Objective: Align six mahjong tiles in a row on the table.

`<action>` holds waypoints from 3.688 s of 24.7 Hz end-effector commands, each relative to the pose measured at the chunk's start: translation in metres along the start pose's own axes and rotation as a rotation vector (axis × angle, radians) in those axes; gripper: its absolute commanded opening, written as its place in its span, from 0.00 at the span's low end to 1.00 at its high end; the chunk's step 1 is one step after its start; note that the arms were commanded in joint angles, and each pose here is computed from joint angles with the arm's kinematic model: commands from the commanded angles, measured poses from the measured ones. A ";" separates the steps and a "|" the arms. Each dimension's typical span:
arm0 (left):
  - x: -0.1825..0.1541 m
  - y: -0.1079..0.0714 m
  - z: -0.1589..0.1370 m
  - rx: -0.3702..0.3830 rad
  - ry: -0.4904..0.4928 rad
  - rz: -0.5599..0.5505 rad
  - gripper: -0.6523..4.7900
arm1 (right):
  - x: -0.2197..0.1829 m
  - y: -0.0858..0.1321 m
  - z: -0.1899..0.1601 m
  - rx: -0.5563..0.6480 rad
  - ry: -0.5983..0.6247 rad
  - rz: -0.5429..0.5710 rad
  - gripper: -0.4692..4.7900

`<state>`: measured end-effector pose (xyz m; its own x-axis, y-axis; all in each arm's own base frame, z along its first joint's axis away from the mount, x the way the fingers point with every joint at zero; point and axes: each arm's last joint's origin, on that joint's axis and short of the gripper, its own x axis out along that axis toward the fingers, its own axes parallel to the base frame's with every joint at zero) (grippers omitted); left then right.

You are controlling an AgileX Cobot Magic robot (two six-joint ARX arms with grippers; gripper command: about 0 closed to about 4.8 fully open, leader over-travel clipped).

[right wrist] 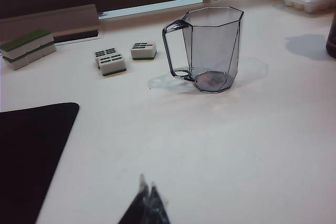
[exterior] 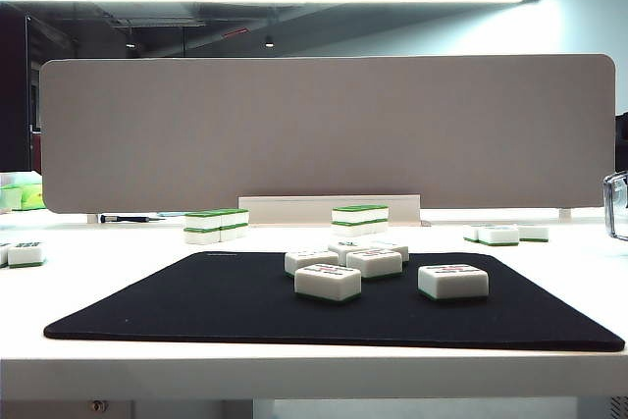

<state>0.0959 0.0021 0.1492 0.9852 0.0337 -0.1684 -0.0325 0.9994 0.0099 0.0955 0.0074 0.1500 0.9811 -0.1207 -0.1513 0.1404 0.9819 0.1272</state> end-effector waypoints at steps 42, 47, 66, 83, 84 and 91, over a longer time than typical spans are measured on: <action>0.000 0.000 -0.002 -0.027 0.014 -0.016 0.22 | -0.064 0.006 0.108 0.020 -0.163 0.216 0.09; 0.000 0.000 -0.002 -0.067 0.013 -0.021 0.22 | -0.083 0.007 0.119 -0.009 -0.100 0.368 0.09; 0.000 0.000 -0.002 -0.182 0.014 -0.018 0.22 | -0.122 0.007 0.131 0.055 0.094 0.680 0.09; 0.000 -0.001 -0.001 -0.180 0.015 -0.038 0.22 | -0.130 0.006 0.128 0.058 0.181 0.720 0.09; 0.000 -0.001 -0.001 -0.180 0.015 -0.038 0.22 | -0.129 0.006 0.128 0.058 0.180 0.719 0.09; 0.000 -0.001 -0.001 -0.180 0.015 -0.042 0.22 | -0.123 0.008 0.130 0.062 0.176 0.719 0.09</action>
<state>0.0959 0.0011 0.1492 0.9857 -0.0002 -0.1684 -0.0293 0.9845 -0.1732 -0.0078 0.0109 0.2944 0.7959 0.5758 -0.1873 -0.5067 0.8027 0.3145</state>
